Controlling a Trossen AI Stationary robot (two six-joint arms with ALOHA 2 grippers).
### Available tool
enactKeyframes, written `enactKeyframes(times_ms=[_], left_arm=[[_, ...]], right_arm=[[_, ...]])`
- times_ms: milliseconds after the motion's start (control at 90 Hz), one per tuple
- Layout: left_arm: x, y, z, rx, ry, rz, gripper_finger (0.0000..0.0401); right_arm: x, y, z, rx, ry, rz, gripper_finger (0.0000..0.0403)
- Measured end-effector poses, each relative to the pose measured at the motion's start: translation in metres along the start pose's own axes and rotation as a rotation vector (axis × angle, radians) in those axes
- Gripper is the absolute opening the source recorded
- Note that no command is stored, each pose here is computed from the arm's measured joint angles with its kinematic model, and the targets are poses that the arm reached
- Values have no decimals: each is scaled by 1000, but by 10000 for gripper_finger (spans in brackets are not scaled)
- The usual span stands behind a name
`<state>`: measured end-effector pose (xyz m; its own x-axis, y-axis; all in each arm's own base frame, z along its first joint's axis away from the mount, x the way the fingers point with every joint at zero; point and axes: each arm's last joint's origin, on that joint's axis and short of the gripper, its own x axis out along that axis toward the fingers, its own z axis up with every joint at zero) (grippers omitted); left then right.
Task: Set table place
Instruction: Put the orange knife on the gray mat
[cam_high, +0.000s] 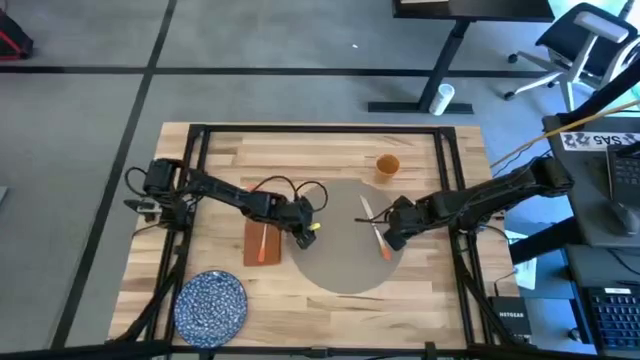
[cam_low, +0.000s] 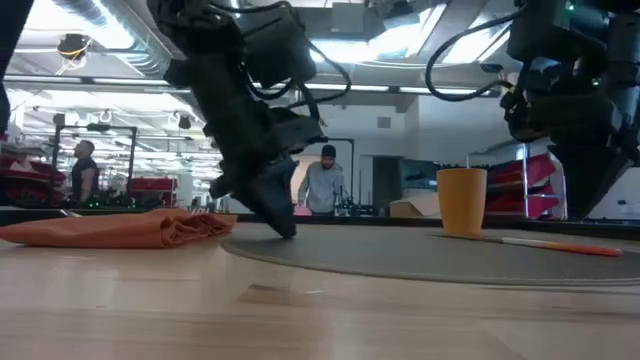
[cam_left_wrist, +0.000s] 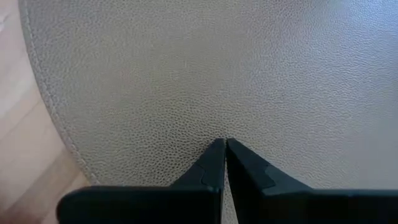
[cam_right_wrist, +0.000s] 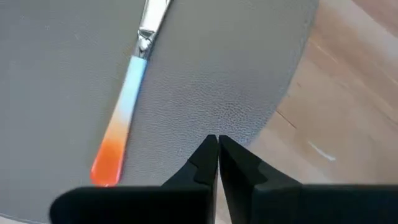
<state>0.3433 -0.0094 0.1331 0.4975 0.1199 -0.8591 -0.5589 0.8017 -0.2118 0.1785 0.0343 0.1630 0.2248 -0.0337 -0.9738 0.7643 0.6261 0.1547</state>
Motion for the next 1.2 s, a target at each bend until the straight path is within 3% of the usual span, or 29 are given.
enactKeyframes(times_ms=[189,411,589,1200], left_arm=[[1,7,5,-4,-4,15,0],[2,14,9,-14,-8,27,0],[2,14,9,-14,-8,29,0],[2,13,9,-14,-8,27,0]], right_arm=[[1,9,5,11,-43,84,0],[14,13,5,25,-4,48,0],[18,23,7,30,16,146,0],[33,45,-20,57,80,172,0]])
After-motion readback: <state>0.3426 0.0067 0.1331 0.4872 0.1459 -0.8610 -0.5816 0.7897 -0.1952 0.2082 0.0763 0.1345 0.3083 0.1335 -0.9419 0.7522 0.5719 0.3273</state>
